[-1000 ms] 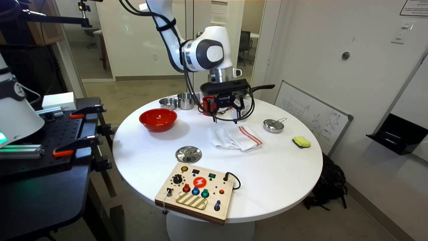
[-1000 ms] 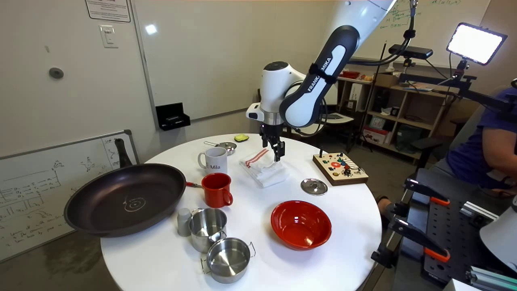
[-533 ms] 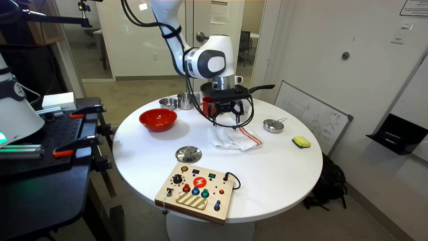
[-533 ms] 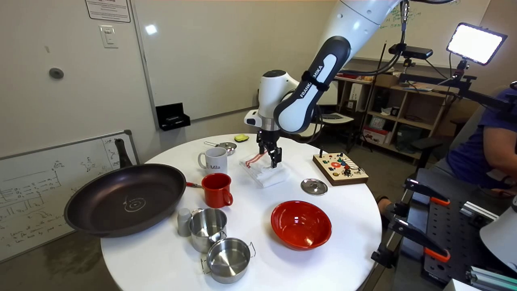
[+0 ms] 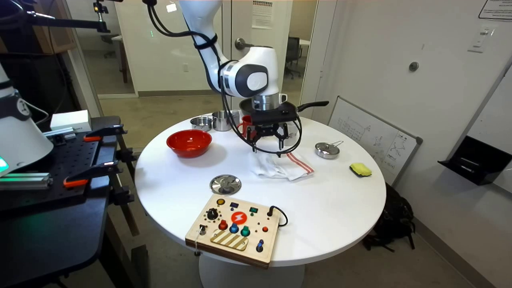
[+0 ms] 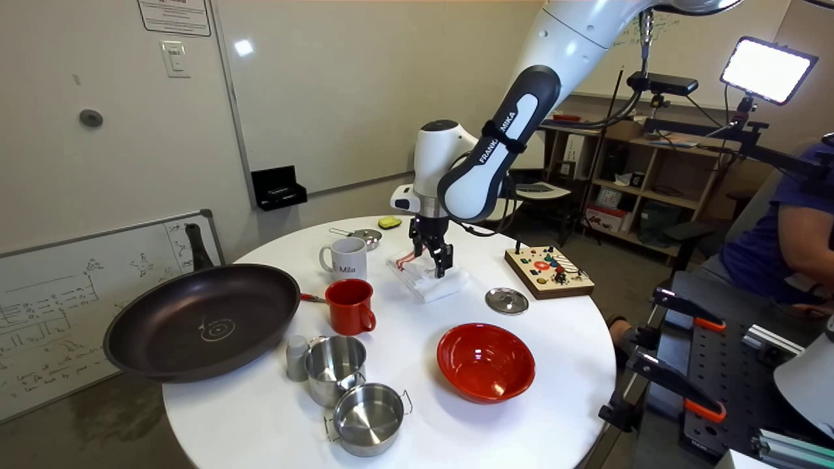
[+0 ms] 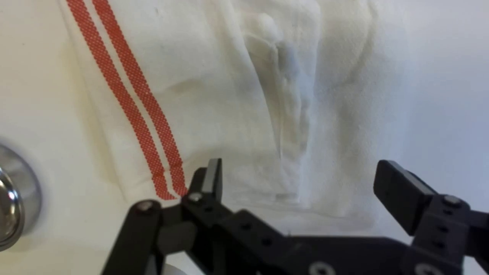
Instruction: Unfold the red and white towel once
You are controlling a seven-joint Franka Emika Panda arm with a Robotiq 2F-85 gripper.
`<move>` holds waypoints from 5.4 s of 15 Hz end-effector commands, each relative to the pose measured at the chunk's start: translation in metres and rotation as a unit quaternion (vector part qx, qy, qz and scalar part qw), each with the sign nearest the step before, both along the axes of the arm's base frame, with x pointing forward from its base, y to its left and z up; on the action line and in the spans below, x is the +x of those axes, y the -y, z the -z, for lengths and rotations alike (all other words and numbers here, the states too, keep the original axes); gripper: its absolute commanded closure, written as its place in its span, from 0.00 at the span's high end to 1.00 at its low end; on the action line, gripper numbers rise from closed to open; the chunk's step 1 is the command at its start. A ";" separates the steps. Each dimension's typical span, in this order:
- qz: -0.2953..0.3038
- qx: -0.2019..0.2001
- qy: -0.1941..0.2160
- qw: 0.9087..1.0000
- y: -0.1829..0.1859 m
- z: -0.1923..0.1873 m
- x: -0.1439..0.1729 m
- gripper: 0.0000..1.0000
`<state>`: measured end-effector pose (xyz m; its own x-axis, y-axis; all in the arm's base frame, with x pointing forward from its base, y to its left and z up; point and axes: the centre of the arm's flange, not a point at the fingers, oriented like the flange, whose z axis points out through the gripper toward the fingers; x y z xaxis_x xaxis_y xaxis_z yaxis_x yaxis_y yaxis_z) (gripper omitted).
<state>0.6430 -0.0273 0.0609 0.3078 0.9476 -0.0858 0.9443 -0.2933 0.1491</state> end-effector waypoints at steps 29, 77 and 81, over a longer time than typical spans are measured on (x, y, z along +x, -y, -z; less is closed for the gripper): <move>0.014 -0.047 -0.037 0.998 0.017 0.047 0.034 0.74; -0.058 -0.159 -0.073 0.983 0.013 -0.059 0.023 0.02; -0.097 -0.182 -0.038 0.978 0.013 -0.050 0.036 0.02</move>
<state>0.6860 -0.0446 0.1161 0.1256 0.9007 -0.4159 0.9915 -0.0999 0.0832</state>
